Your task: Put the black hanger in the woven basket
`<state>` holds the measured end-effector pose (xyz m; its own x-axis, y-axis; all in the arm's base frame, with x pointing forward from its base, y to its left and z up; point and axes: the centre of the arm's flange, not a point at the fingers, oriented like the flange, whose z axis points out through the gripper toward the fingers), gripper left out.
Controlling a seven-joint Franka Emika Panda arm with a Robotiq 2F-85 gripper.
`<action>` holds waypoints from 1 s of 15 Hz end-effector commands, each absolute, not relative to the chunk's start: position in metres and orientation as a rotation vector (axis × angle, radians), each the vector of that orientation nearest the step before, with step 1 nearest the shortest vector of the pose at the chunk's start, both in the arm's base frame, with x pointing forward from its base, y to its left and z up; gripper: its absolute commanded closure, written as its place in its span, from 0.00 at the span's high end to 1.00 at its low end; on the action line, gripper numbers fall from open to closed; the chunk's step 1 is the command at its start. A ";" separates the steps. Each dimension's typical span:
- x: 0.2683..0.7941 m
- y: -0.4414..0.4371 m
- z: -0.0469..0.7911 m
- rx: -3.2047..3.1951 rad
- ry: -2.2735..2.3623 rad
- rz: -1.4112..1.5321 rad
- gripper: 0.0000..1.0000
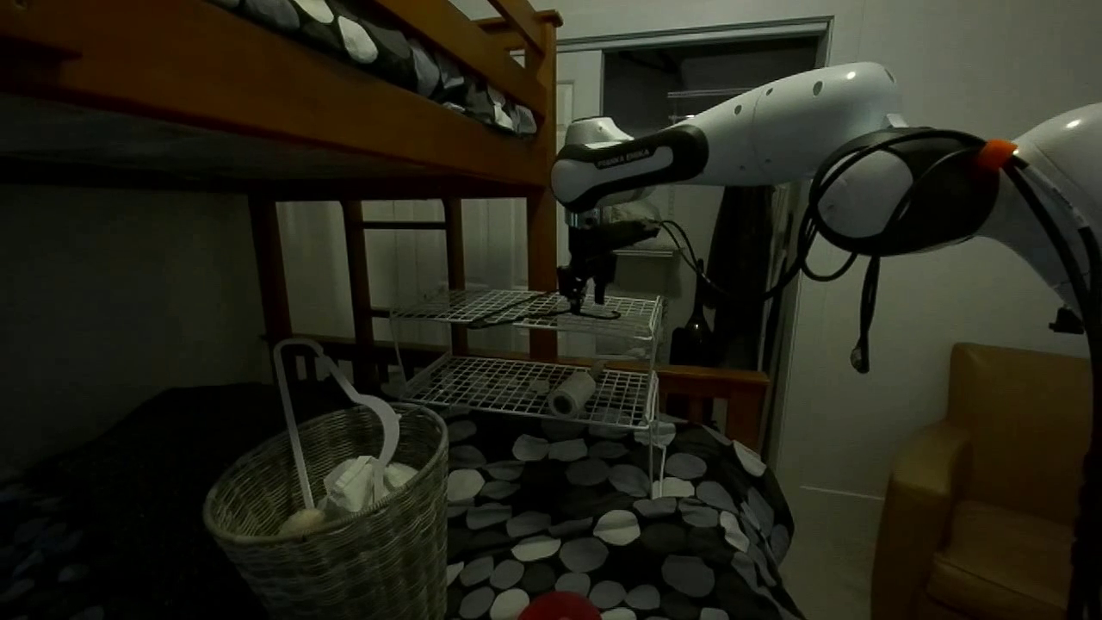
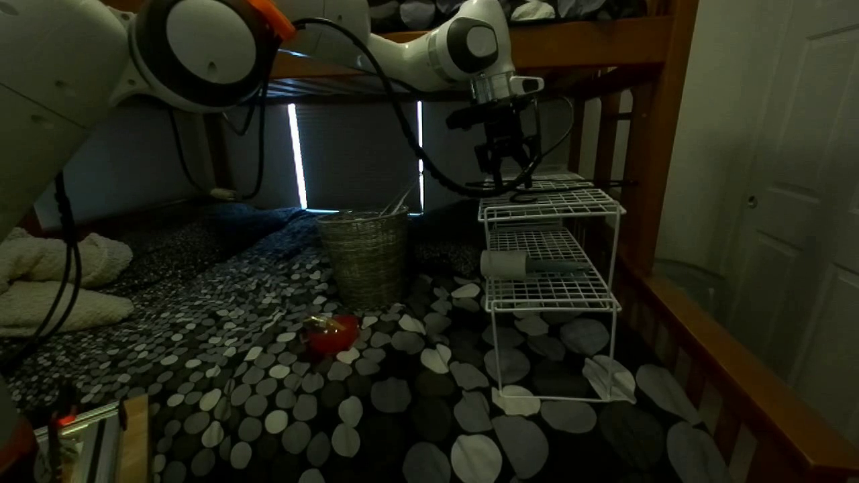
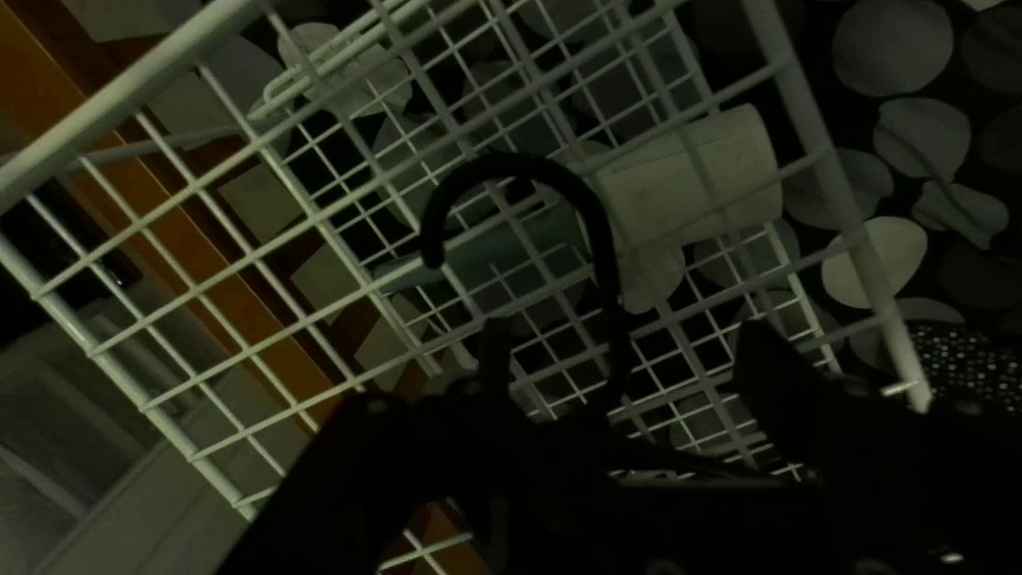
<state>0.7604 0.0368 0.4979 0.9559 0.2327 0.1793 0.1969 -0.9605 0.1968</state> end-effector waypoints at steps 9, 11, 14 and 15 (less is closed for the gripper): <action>0.774 0.018 0.481 3.038 0.560 0.310 0.12; 0.774 0.019 0.481 3.042 0.568 0.303 0.00; 0.774 0.019 0.481 3.050 0.570 0.293 0.02; 0.773 0.019 0.483 3.056 0.570 0.291 0.02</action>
<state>0.7656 0.0254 0.4859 0.9154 0.3536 0.1923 0.3439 -0.9353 0.0832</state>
